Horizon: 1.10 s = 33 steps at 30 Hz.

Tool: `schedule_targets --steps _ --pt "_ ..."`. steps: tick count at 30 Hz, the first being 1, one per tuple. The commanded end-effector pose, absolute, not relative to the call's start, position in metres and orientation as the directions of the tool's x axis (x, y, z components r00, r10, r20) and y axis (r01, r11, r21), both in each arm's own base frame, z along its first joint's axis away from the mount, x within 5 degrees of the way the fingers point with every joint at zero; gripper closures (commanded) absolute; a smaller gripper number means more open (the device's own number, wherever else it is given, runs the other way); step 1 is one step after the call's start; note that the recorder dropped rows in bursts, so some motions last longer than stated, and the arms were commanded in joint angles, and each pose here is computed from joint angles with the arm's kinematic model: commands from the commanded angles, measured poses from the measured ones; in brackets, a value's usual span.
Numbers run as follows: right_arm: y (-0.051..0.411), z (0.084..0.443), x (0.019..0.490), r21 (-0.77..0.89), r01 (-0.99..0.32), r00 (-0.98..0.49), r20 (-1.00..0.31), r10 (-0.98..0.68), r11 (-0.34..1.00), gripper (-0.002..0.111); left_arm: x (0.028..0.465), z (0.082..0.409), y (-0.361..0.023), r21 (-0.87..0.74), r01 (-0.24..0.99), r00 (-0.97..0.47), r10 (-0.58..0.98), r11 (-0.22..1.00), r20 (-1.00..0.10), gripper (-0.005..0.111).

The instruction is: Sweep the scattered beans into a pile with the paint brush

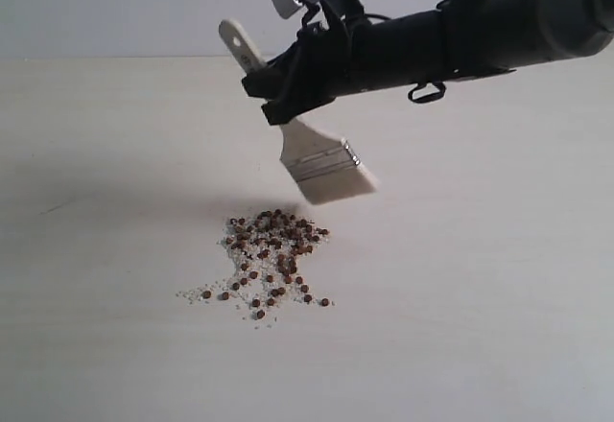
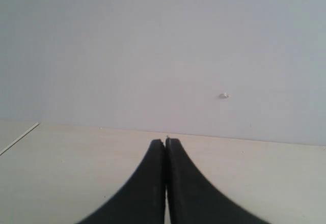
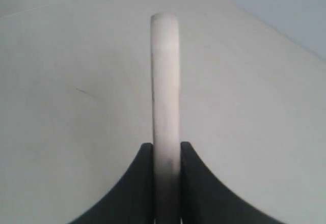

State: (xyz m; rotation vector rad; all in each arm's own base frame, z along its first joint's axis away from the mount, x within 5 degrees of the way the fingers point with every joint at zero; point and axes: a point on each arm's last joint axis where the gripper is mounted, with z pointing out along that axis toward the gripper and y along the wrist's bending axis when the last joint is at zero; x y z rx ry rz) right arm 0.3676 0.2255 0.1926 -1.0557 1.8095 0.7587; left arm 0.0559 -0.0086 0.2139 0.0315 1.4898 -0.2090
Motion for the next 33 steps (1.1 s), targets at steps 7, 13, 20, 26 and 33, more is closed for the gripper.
schedule_targets --steps 7,13,20,26,33 --pt "0.203 0.255 0.359 -0.176 -0.623 -0.254 -0.876 -0.410 0.762 0.108 0.055 0.213 -0.008 -0.121 0.158 0.067 -0.133 0.980 -0.989 0.107" --pt "0.225 0.259 0.311 -0.381 -0.474 -0.231 -0.816 -0.530 0.794 0.108 0.055 0.213 -0.008 -0.121 0.158 0.067 -0.133 0.980 -0.989 0.107" --pt "0.288 0.250 0.252 -0.060 -0.619 -0.244 -0.933 -0.265 0.783 0.108 0.055 0.213 -0.008 -0.121 0.158 0.067 -0.133 0.980 -0.989 0.107" --pt "0.330 0.247 0.217 0.169 -0.750 -0.231 -0.973 -0.014 0.639 0.108 0.055 0.213 -0.008 -0.121 0.158 0.067 -0.133 0.980 -0.989 0.107" --pt "0.347 0.194 0.220 0.364 -0.726 -0.360 -0.924 0.129 0.584 0.108 0.055 0.213 -0.008 -0.121 0.158 0.067 -0.133 0.980 -0.989 0.107"
